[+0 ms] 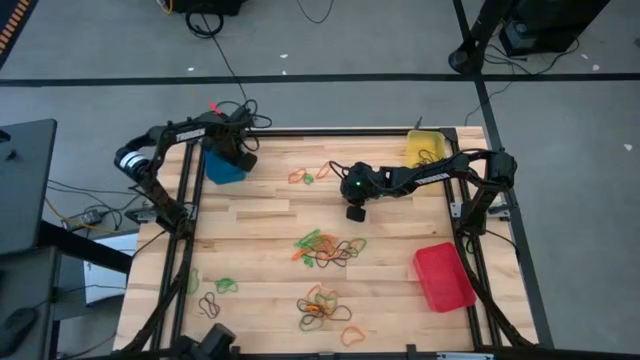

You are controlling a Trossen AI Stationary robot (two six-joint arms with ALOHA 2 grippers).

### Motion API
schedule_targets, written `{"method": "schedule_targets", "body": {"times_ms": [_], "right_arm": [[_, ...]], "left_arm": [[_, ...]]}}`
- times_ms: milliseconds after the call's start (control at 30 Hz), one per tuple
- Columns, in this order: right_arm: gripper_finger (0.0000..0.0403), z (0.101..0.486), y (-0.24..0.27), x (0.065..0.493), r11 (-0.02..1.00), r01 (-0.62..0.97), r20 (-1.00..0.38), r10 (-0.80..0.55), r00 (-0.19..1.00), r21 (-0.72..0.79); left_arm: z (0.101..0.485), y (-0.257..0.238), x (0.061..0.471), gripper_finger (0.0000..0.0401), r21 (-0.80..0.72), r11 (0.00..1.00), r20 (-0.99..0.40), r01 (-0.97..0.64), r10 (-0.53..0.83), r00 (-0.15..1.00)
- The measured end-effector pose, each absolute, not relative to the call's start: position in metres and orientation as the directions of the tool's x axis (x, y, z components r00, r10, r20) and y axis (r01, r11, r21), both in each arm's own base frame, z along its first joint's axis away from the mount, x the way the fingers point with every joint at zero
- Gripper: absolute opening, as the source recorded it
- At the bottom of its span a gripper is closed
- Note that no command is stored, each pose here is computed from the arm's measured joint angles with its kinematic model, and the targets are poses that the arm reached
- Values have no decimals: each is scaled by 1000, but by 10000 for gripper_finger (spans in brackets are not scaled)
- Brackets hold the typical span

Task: Sort rubber bands into baskets
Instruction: Put the brown rubber band into the yellow bin

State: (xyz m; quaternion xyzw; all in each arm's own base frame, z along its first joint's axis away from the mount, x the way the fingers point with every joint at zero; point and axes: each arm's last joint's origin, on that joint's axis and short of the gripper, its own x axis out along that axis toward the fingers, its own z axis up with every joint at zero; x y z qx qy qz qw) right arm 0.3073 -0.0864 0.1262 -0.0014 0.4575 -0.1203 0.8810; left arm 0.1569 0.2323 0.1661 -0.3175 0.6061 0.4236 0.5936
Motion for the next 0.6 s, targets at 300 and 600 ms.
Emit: {"method": "schedule_targets", "body": {"times_ms": [300,600], "right_arm": [[75,126,-86,307,973,197,-809,-212,548,-122],[75,126,-86,307,973,193,-811,-211,545,-124]], "left_arm": [[136,240,164,152,131,472,-991,-872,43,-125],[133,240,169,45,62,512,-998,-857,18,-61]]}}
